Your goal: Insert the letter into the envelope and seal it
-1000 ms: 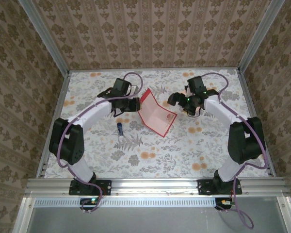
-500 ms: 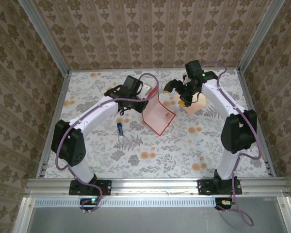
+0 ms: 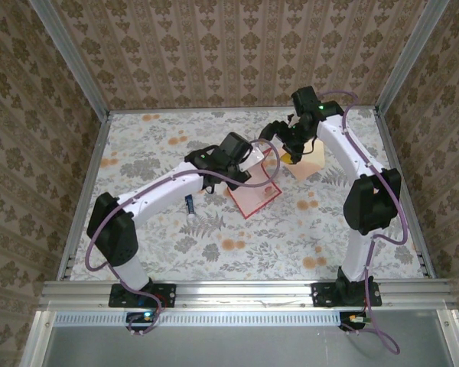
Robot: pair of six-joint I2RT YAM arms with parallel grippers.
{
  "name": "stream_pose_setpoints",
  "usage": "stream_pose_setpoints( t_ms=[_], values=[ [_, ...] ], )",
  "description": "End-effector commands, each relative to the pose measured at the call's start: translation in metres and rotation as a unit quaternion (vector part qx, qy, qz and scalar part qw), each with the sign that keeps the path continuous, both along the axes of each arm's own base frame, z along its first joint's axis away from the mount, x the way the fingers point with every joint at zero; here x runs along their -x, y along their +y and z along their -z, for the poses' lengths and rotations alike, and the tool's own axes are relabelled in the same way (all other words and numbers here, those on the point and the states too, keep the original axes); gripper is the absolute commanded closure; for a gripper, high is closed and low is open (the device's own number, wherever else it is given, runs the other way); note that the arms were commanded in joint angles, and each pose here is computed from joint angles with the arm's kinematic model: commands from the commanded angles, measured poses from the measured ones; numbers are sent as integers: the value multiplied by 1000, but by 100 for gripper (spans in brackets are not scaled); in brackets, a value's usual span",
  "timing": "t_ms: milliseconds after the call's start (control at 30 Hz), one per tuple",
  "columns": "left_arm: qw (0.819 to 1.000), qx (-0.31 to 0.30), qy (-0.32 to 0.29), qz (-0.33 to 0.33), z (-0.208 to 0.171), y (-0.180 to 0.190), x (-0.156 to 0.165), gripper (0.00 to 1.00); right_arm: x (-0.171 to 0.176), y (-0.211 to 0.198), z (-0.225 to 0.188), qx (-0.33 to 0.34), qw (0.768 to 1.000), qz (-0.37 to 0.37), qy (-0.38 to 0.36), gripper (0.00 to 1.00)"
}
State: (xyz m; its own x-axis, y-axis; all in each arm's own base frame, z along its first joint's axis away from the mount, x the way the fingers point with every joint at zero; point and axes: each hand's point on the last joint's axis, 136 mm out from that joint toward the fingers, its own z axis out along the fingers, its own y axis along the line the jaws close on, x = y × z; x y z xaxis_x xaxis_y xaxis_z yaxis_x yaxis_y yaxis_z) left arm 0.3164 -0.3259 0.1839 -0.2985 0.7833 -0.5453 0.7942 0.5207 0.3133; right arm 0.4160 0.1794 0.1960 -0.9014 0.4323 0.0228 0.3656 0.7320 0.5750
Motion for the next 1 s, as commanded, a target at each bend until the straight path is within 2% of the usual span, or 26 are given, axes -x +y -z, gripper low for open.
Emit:
stream_pose_setpoints(
  t_ms=[0, 300, 533, 967],
  values=[
    [999, -38, -33, 8, 0, -1, -6, 100, 9, 0, 10, -5, 999, 0, 37, 15],
    [997, -52, -54, 16, 0, -10, -4, 100, 14, 2, 30, -20, 998, 19, 65, 31],
    [998, -43, -54, 15, -1, -13, -2, 100, 14, 4, 48, -33, 995, 42, 80, 38],
    [998, -39, -52, 16, 2, -17, 5, 100, 1, 11, 54, -44, 993, 74, 76, 49]
  ],
)
